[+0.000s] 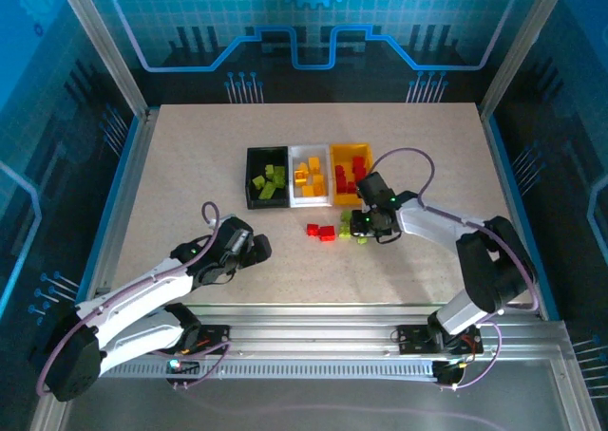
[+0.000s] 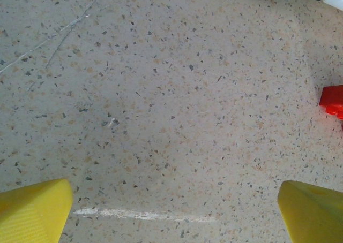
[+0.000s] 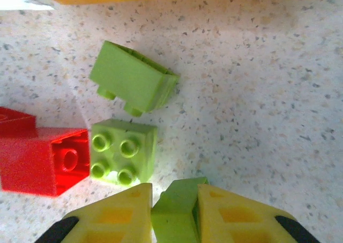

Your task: Sort the legos into containers by color

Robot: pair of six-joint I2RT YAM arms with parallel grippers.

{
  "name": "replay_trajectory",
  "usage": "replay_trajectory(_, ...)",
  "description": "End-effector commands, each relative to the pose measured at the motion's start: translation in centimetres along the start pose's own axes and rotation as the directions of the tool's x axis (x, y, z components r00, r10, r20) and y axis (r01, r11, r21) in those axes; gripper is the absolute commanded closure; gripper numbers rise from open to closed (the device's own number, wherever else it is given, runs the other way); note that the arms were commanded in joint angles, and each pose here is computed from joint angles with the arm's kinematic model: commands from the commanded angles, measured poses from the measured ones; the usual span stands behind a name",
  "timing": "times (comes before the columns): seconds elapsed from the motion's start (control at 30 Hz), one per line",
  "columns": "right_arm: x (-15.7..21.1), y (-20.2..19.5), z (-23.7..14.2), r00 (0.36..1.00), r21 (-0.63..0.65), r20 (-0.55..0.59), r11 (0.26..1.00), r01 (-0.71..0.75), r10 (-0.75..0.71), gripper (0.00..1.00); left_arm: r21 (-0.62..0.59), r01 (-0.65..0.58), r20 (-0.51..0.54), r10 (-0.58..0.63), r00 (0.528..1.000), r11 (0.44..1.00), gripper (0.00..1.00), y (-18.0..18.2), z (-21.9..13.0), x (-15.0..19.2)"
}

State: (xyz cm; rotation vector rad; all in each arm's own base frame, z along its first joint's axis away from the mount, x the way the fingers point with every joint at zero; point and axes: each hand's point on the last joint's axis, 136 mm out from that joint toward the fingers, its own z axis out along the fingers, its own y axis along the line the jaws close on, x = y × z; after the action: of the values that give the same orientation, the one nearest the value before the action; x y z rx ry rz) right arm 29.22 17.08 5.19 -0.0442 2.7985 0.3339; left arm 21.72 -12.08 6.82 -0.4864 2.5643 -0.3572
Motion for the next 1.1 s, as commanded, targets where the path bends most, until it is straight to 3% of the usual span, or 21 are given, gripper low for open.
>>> replay_trajectory(0.0,-0.1,-0.5,-2.2,0.999,-0.001,0.032,1.000,0.002,-0.002,0.75,0.029,0.018,0.004,-0.018,1.000,0.999,0.01,-0.8,-0.2,-0.5)
replay_trajectory(0.2,-0.9,2.8,-5.6,0.994,-0.080,0.092,0.995,0.066,-0.058,0.76,0.020,0.018,0.006,-0.018,1.000,1.000,0.01,-0.5,-0.2,-0.4)
replay_trajectory(0.37,-4.5,10.4,-6.7,0.977,-0.186,0.159,0.968,0.169,-0.140,0.76,0.013,0.026,0.002,-0.026,1.000,1.000,0.01,0.0,-0.2,-0.1)
replay_trajectory(0.53,-9.1,18.2,-4.9,0.963,-0.282,0.206,0.932,0.229,-0.174,0.76,0.015,0.030,-0.002,-0.030,1.000,0.999,0.01,0.5,-0.6,0.2)
replay_trajectory(0.67,-12.7,22.1,-1.6,0.962,-0.296,0.209,0.926,0.233,-0.175,0.76,0.015,0.027,0.001,-0.027,1.000,1.000,0.01,0.9,-1.1,0.3)
replay_trajectory(0.97,-16.5,25.6,4.4,0.972,-0.319,0.163,0.923,0.215,-0.169,0.72,0.012,0.024,0.005,-0.024,1.000,1.000,0.01,1.6,-1.4,0.5)
replay_trajectory(1.07,-17.4,26.2,3.8,0.969,-0.335,0.179,0.916,0.221,-0.168,0.57,0.013,0.025,0.006,-0.025,1.000,1.000,0.01,1.6,-1.4,0.5)
